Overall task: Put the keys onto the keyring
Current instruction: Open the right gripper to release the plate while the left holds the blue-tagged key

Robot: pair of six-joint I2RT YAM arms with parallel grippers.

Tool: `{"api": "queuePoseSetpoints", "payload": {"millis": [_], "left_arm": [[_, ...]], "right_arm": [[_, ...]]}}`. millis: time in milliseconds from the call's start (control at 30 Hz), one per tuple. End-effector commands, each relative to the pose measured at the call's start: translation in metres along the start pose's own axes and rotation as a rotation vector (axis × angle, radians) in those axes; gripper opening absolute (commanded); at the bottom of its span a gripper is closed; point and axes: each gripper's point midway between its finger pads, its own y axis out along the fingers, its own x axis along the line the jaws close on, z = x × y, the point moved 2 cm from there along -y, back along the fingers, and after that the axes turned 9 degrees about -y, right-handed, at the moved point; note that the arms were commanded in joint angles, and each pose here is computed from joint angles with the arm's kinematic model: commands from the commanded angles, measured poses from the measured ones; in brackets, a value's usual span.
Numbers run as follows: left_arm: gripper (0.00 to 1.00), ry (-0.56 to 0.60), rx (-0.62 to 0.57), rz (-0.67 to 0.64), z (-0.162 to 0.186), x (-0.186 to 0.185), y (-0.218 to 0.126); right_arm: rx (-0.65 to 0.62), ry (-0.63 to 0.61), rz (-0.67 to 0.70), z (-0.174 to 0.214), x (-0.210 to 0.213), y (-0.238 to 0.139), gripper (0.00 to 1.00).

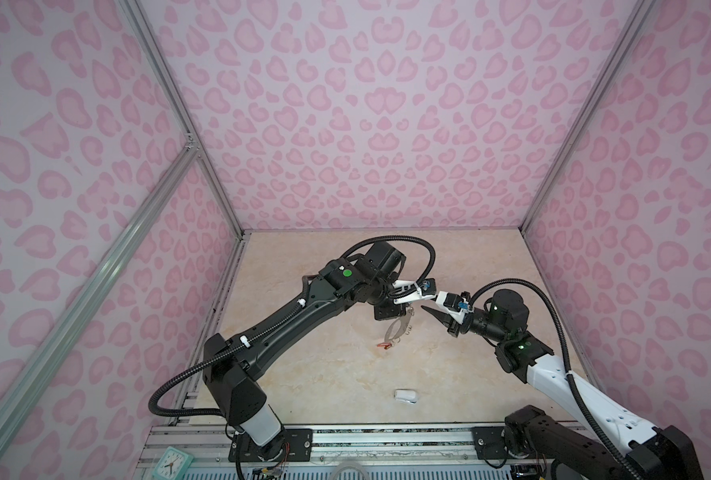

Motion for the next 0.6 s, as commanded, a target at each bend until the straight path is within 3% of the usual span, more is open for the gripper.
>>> {"api": "queuePoseSetpoints", "payload": {"millis": [0,200,400,500,567], "left_arm": [[0.03,0.003,-0.029,-0.003,-0.009,0.003,0.0],[0.03,0.007,-0.025,-0.021,-0.021,0.016,0.012],[0.03,-0.05,-0.179,-0.105,-0.092,0.06,0.027],[0.03,-0.12,-0.244,-0.114,-0.107,0.079,0.032],[0.03,-0.155,-0.203,-0.097,-0.089,0.085,0.049]], "right_arm": [[0.052,0.01,0.079,0.007,-0.011,-0.002,0.31],[0.21,0.038,0.347,0.029,-0.05,-0.022,0.32],[0.332,0.129,0.641,0.052,-0.094,-0.065,0.31],[0.372,0.133,0.67,0.055,-0.099,-0.074,0.31],[0.387,0.137,0.666,0.056,-0.097,-0.075,0.31]]}}
